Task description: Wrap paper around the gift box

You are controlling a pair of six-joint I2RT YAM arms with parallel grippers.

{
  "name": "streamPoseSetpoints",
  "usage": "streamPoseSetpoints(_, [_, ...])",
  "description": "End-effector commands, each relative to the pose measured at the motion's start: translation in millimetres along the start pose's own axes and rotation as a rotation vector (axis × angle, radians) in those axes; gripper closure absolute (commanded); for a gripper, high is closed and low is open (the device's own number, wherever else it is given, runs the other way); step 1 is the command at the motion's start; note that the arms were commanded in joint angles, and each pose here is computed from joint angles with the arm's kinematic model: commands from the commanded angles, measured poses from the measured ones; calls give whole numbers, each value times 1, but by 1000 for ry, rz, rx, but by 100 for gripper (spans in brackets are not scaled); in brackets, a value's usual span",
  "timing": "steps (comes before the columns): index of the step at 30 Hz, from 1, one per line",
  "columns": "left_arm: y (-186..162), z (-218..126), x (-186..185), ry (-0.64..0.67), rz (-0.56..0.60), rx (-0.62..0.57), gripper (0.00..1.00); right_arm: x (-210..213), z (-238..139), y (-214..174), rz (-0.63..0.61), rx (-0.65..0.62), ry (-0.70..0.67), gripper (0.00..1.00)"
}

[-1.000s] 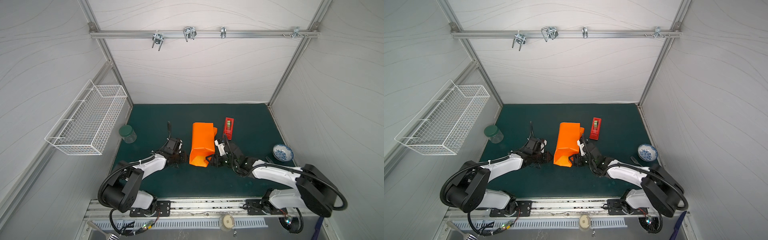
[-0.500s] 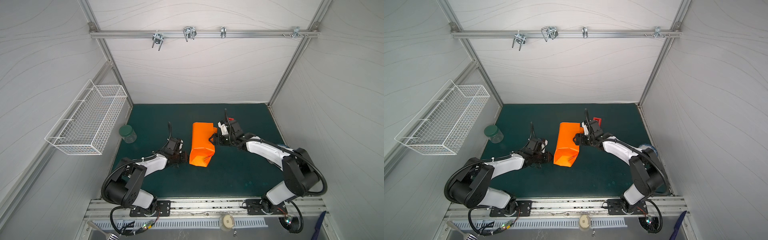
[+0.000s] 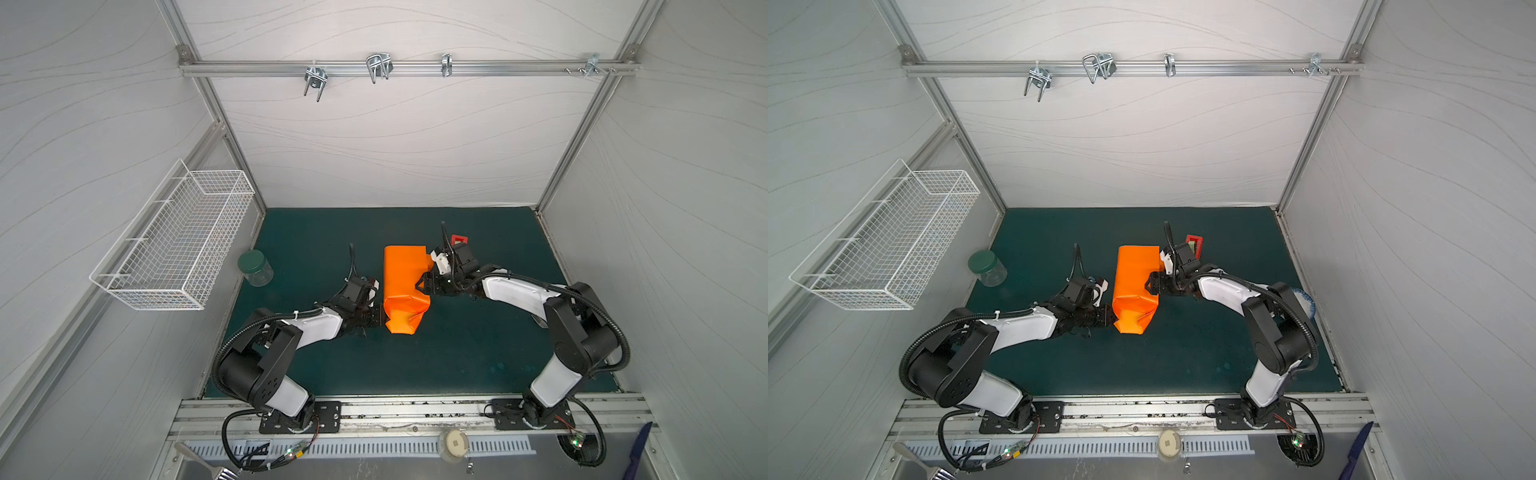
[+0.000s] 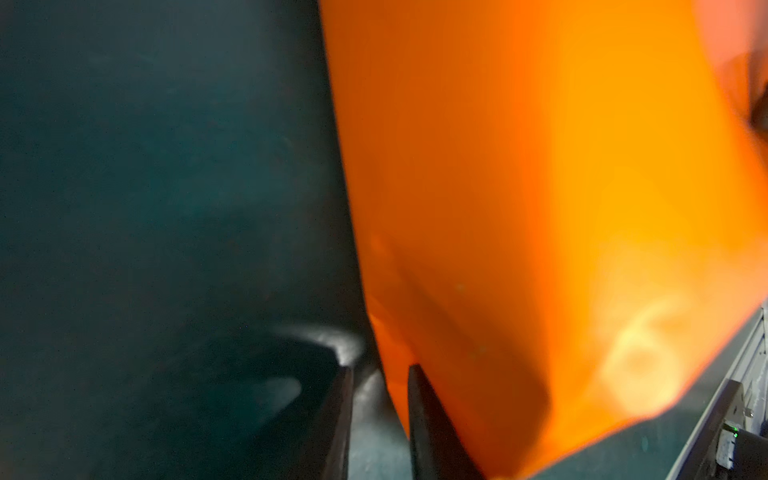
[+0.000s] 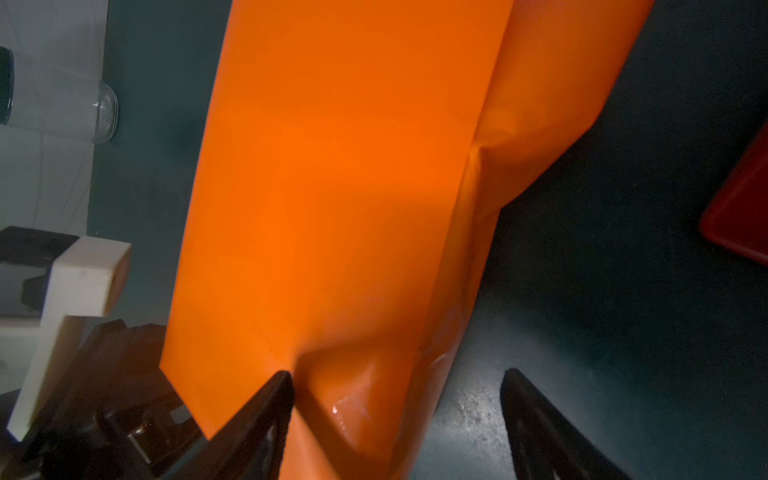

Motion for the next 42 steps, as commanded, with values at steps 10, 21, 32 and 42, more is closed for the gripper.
streamPoseSetpoints(10, [28, 5, -23, -49, -6, -115, 70, -10, 12, -13, 2, 45, -5, 23])
streamPoseSetpoints(21, [30, 11, -11, 15, -8, -140, 57, -10, 12, -15, -1, 49, -1, 23])
streamPoseSetpoints(32, [19, 7, -10, -7, -26, -136, 45, -9, 12, -14, -3, 47, 2, 24])
streamPoseSetpoints(42, [30, -21, -26, -63, -6, -209, 33, -7, 14, -15, 1, 48, 16, 24])
Point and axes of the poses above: each gripper's point midway between its finger pads, its own z axis out along the fingers, its own x axis along the line the jaws close on, y = z × x, the point moved 1 cm from there along -z, back along the fingers, and after that the axes turned 1 degree about z, right-handed, at the moved point
